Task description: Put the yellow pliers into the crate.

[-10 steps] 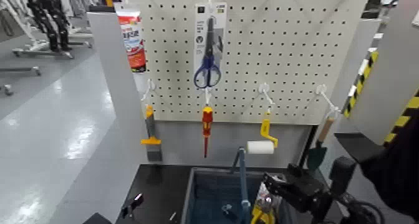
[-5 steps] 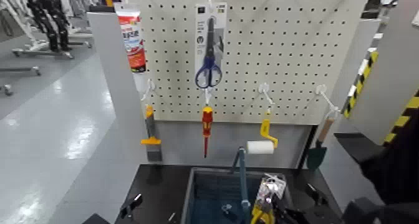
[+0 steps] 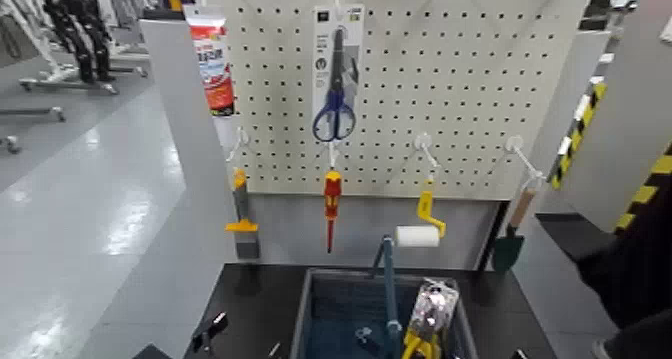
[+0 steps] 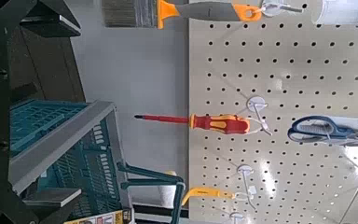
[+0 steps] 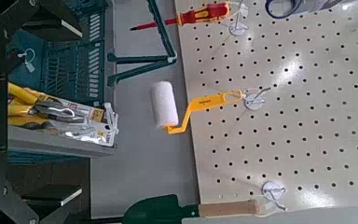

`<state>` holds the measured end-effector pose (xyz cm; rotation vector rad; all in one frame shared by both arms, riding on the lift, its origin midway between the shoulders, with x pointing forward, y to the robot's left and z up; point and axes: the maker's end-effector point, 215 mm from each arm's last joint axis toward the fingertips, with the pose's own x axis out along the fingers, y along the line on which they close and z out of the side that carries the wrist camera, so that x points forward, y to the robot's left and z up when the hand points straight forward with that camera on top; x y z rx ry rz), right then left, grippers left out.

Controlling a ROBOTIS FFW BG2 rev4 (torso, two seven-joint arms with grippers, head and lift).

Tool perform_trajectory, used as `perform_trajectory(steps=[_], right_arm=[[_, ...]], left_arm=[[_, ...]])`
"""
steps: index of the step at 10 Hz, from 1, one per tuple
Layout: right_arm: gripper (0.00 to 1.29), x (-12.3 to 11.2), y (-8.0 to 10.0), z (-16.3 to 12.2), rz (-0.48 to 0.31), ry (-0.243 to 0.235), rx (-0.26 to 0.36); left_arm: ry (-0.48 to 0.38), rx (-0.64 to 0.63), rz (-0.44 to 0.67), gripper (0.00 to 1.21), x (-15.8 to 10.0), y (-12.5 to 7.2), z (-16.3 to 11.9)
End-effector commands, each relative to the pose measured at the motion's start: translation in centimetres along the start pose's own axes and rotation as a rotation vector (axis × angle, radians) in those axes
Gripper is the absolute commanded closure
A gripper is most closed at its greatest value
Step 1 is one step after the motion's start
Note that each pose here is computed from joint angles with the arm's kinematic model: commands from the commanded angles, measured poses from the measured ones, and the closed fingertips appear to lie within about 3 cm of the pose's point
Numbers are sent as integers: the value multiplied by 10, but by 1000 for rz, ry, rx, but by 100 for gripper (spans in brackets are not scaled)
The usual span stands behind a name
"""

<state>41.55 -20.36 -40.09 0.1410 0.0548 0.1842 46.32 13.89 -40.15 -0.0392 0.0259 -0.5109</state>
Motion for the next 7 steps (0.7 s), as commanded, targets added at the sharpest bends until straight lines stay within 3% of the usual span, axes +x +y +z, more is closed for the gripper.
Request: perform_trajectory(steps=[1,7], right_arm=[[17,-7,5,-8,-14,4,10],[16,-4,4,-6,-28,15,-17]], left_arm=[[0,-2,3,10,-2,0,0],[-2,-3,9,10,-4,0,0]])
